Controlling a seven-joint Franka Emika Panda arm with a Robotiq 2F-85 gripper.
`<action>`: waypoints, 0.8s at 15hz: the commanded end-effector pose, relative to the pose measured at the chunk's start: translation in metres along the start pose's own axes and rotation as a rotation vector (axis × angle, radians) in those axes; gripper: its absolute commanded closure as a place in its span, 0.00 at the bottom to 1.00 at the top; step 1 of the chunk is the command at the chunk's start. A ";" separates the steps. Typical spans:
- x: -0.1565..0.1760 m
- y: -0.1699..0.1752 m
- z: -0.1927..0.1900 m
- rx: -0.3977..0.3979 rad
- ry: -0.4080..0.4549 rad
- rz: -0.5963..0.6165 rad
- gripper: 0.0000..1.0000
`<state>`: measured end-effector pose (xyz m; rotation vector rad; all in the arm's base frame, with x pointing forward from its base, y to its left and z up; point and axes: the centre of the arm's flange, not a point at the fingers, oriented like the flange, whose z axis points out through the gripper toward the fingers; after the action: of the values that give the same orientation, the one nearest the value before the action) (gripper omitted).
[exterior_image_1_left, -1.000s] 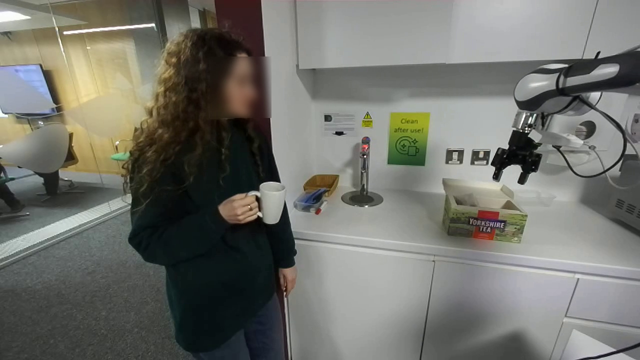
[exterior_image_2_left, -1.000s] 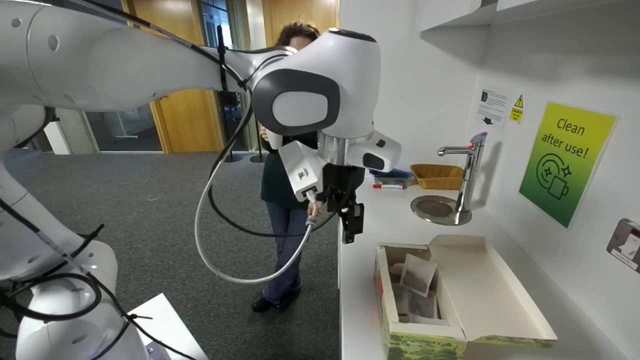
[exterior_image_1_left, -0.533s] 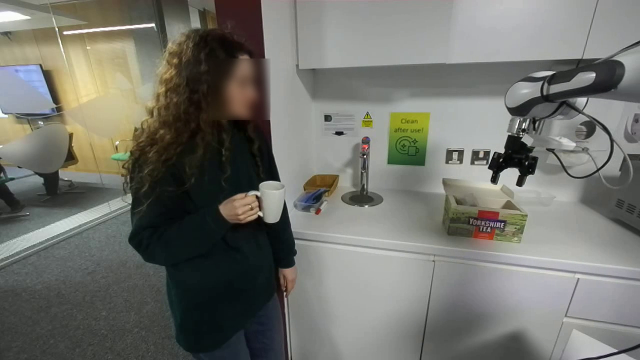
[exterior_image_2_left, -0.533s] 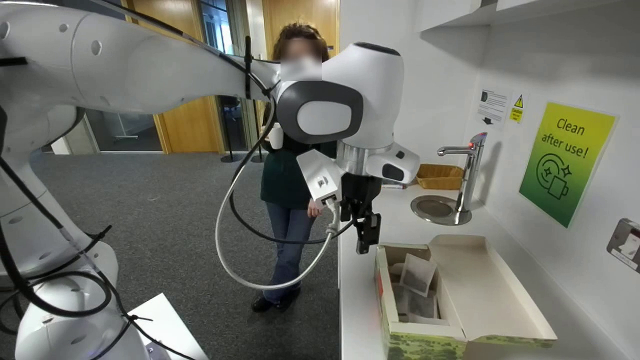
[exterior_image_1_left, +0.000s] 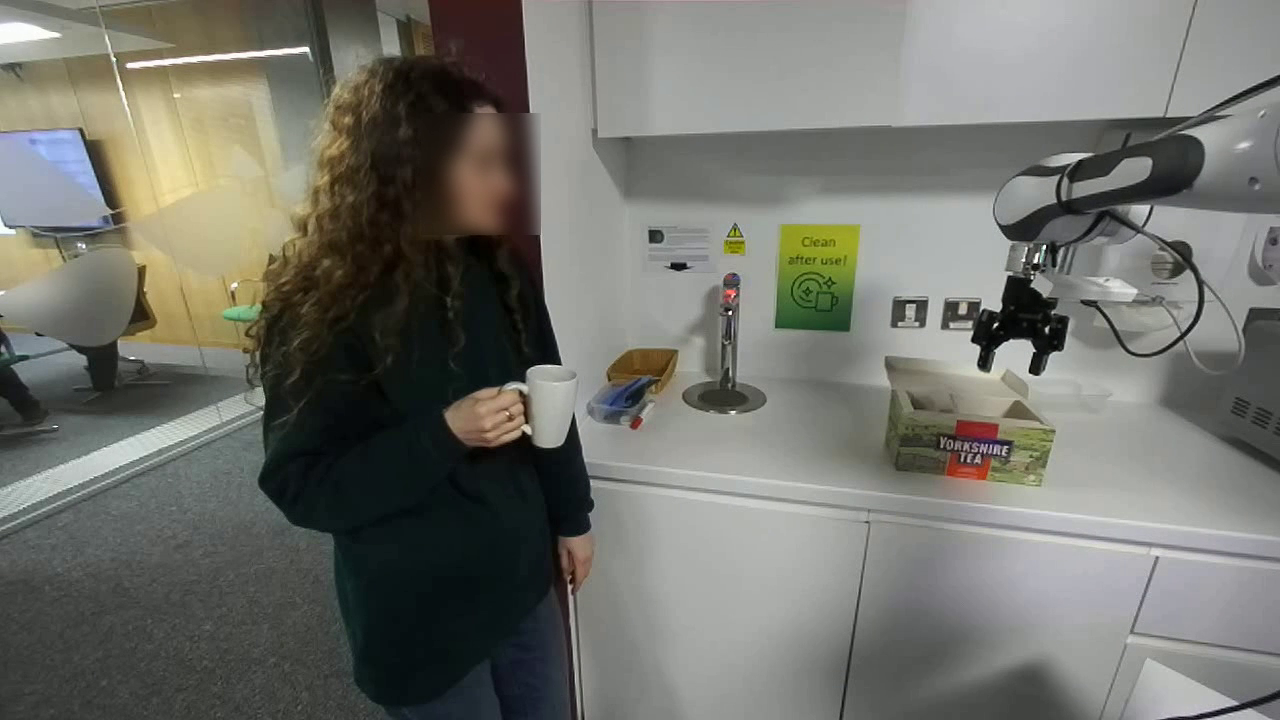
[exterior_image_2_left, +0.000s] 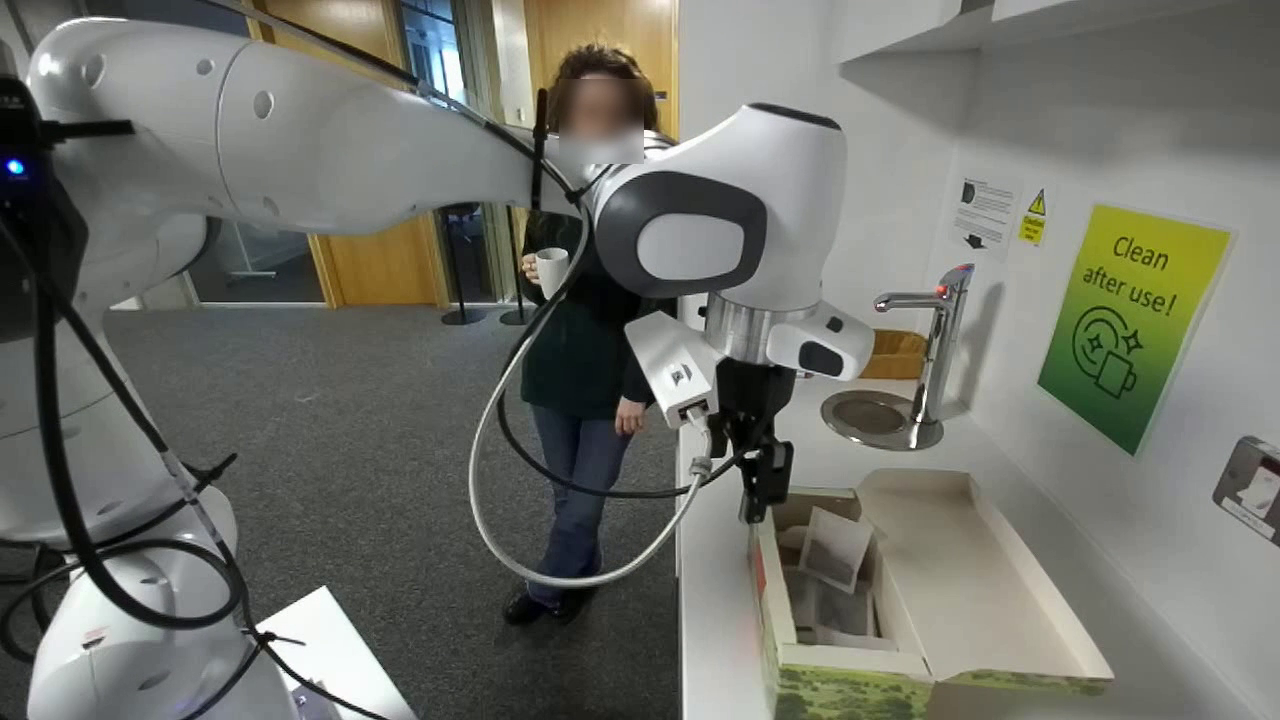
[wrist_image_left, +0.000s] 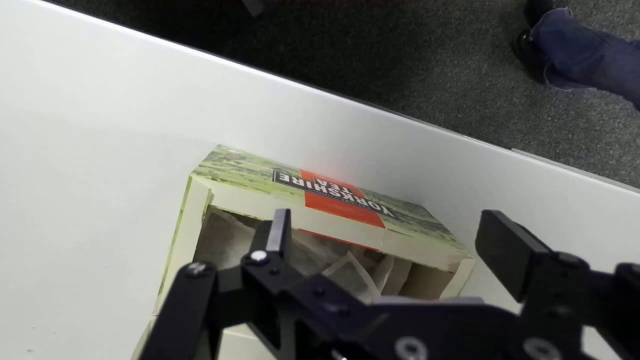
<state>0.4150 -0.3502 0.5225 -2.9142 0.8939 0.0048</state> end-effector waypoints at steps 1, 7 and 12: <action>0.000 0.000 0.000 0.000 0.000 0.000 0.00; -0.004 -0.007 0.007 -0.014 0.030 -0.007 0.00; 0.023 -0.002 0.004 -0.022 0.075 0.042 0.00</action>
<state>0.4264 -0.3481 0.5151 -2.9316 0.9065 -0.0396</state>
